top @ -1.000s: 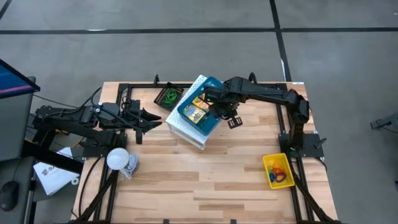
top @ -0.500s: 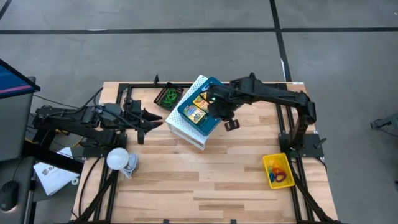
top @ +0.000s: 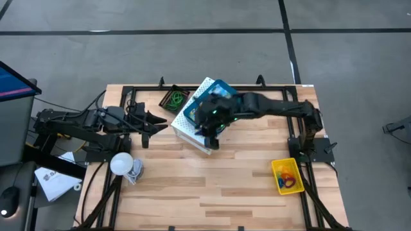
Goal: Pick & Place Office Desk Supplies
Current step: Put the blue bin with the box of crayons on the shelf
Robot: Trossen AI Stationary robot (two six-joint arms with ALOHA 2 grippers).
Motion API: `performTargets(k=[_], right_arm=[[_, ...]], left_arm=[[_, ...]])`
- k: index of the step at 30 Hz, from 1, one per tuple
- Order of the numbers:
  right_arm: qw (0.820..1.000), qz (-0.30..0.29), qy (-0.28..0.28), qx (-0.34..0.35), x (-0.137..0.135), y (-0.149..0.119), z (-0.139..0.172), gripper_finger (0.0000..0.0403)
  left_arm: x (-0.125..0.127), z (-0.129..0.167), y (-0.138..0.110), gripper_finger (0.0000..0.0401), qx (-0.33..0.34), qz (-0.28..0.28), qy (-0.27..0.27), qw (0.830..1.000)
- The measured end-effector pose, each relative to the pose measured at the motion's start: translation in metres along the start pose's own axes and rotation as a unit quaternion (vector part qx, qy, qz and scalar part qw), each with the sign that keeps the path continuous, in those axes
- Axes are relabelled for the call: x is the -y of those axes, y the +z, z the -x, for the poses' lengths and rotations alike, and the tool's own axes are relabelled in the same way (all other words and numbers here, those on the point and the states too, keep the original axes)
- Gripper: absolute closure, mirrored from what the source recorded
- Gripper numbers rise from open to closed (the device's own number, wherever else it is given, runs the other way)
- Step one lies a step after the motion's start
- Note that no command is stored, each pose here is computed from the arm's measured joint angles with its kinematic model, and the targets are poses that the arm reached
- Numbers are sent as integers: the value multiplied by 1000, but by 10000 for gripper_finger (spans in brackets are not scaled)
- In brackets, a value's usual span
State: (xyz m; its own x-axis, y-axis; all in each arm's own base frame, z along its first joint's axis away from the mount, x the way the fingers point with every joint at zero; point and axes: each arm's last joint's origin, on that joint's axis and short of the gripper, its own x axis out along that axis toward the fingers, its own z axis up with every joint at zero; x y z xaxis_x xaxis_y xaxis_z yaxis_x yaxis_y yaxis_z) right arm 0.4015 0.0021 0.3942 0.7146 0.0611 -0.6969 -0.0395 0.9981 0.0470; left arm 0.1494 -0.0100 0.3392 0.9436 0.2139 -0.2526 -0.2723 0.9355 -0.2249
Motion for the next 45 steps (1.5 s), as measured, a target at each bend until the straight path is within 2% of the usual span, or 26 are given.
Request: performTargets(k=[5,9,12,16,22,25,27,31,38,42,45], right_arm=[[999,-16,-7,-44,4,-8,-31,231],[998,-14,-51,-35,5,-6,-35,185],[996,-39,-75,-24,9,-5,-34,170],[992,-86,-94,-19,17,-5,-33,172],[987,-124,-94,-31,14,-9,-57,183],[986,-122,-106,-49,10,-13,-72,184],[982,-120,-124,-75,11,-20,-74,184],[979,-125,-139,-85,18,-22,-79,185],[975,-132,-137,-119,30,-31,-94,188],[975,-114,-128,-144,28,-37,-102,207],[975,-97,-123,-157,27,-39,-102,242]], left_arm=[[-1,4,1,290,6,1,-2,1000],[-2,6,2,290,7,1,-3,1000],[-2,7,0,290,2,-1,-1,1000],[-3,7,0,290,1,-4,0,1000],[-3,7,0,290,0,-4,0,1000],[-3,7,0,290,0,-4,0,1000],[-3,7,-1,290,-4,-6,1,1000],[-4,9,-1,290,-3,-4,1,1000],[-4,13,0,290,1,-2,-5,1000],[-4,13,0,290,2,-3,-5,1000],[-5,13,0,290,1,-3,-5,1000]])
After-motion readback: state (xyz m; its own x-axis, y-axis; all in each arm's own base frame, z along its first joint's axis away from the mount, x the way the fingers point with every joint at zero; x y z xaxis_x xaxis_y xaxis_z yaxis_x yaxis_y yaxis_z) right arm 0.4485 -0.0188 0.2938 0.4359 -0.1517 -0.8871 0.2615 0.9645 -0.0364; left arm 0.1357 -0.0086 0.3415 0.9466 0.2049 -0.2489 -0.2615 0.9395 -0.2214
